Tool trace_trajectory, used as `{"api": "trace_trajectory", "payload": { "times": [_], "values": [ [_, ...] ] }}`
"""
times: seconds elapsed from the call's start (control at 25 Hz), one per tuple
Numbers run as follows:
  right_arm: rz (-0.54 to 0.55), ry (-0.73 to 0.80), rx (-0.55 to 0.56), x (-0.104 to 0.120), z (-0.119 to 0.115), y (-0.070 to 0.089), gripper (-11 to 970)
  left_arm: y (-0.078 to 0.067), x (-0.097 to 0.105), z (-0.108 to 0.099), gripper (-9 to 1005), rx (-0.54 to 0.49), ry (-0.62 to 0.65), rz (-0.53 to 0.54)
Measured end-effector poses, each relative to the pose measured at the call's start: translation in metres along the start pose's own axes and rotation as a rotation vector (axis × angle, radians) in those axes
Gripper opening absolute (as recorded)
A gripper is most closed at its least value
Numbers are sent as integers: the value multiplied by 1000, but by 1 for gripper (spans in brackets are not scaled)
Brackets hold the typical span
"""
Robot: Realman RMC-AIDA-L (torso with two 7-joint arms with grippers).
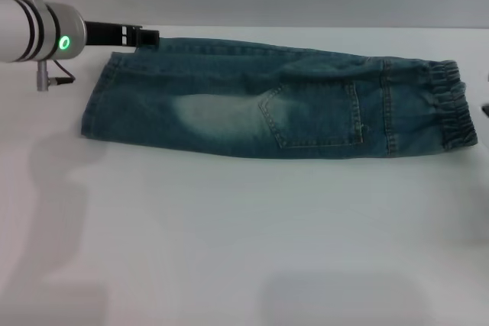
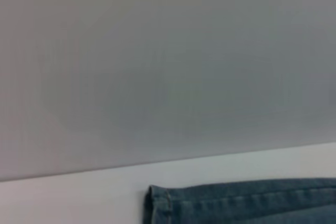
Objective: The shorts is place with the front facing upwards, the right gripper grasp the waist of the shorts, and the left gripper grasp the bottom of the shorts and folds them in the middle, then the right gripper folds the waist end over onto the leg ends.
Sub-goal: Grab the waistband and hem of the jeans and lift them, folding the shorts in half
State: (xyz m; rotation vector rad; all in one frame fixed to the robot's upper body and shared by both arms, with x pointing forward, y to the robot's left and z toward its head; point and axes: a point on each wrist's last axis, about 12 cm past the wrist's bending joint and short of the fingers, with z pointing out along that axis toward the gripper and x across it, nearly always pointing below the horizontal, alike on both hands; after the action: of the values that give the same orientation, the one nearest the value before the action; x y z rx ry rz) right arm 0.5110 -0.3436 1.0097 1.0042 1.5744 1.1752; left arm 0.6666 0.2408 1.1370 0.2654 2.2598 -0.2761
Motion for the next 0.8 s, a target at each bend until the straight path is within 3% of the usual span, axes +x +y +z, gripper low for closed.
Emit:
{"api": "trace_trajectory", "payload": {
  "times": [0.36,0.8],
  "values": [
    [19,-44,53,1,-37,-22,598,-8,10,-6,859,43,9,8],
    [14,-25,40,2,-26,-16,598,-10,14,-16,859,55,-8,18]
  ]
}}
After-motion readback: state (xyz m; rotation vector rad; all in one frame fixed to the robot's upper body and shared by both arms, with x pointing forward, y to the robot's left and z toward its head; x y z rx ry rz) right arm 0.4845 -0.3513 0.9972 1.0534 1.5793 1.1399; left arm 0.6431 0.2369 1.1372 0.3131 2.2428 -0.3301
